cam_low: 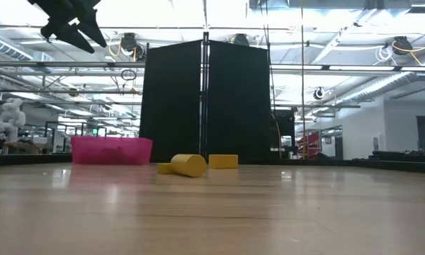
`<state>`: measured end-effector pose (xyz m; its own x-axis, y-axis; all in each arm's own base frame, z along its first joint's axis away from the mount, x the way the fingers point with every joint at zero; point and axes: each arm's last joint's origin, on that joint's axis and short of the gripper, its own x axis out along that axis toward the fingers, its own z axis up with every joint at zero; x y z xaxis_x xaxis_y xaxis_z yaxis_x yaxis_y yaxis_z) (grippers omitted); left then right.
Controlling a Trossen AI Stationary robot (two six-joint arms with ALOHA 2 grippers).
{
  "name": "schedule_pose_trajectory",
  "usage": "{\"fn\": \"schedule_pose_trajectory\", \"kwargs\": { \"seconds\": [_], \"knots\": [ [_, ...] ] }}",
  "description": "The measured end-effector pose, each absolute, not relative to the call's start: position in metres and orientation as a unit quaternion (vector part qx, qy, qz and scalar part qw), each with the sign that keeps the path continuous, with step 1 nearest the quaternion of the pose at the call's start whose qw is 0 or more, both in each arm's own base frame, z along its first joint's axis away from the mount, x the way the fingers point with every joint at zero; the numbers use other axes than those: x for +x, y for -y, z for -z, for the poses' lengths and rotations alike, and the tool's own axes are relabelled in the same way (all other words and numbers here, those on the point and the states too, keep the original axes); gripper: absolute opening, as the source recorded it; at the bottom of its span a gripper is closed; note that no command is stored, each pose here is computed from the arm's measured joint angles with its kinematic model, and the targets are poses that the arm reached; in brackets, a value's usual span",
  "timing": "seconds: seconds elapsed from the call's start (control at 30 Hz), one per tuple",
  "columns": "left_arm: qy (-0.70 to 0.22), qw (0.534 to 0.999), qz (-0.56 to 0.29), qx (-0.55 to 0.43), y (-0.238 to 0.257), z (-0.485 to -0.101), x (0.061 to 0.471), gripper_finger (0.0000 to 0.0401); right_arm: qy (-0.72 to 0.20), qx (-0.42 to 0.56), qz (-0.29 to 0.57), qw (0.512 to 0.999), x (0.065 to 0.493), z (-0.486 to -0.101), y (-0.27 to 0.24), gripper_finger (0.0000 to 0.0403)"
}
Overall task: Sort blocks
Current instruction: Put the yellow block into the orange bin
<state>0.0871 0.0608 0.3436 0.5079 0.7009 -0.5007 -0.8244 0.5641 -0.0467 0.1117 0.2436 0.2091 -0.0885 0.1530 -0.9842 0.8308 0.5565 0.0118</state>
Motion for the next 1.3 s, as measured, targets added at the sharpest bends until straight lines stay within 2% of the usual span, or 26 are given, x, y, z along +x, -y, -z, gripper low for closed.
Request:
{"fn": "schedule_pose_trajectory", "kwargs": {
  "seconds": [0.1, 0.2, 0.4, 0.57, 0.73, 0.9, 1.07, 1.3],
  "knots": [
    [-0.219, 0.857, -0.445, -0.141, -0.061, -0.344, 0.087, 0.0267, -0.651, 0.370, 0.294, 0.594, 0.122, -0.212, -0.240, 0.0237],
    [-0.219, 0.857, -0.445, -0.141, -0.061, -0.344, 0.087, 0.0267, -0.606, 0.376, 0.272, 0.646, 0.145, -0.223, -0.232, 0.0238],
    [-0.219, 0.857, -0.445, -0.140, -0.061, -0.344, 0.087, 0.0267, -0.539, 0.352, 0.239, 0.727, 0.203, -0.260, -0.181, 0.0239],
    [-0.219, 0.857, -0.445, -0.140, -0.061, -0.344, 0.087, 0.0267, -0.446, 0.248, 0.235, 0.827, 0.257, -0.301, -0.111, 0.0239],
    [-0.220, 0.857, -0.445, -0.140, -0.061, -0.344, 0.087, 0.0267, -0.409, 0.125, 0.213, 0.879, 0.301, -0.326, -0.034, 0.0239],
    [-0.220, 0.857, -0.445, -0.140, -0.061, -0.344, 0.087, 0.0267, -0.384, -0.001, 0.177, 0.906, 0.329, -0.336, 0.030, 0.0238],
    [-0.222, 0.857, -0.444, -0.137, -0.061, -0.344, 0.087, 0.0267, -0.390, -0.148, 0.138, 0.898, 0.351, -0.326, 0.065, 0.0238],
    [-0.223, 0.857, -0.444, -0.137, -0.061, -0.343, 0.087, 0.0267, -0.462, -0.206, 0.113, 0.855, 0.390, -0.291, 0.097, 0.0238]
  ]
}}
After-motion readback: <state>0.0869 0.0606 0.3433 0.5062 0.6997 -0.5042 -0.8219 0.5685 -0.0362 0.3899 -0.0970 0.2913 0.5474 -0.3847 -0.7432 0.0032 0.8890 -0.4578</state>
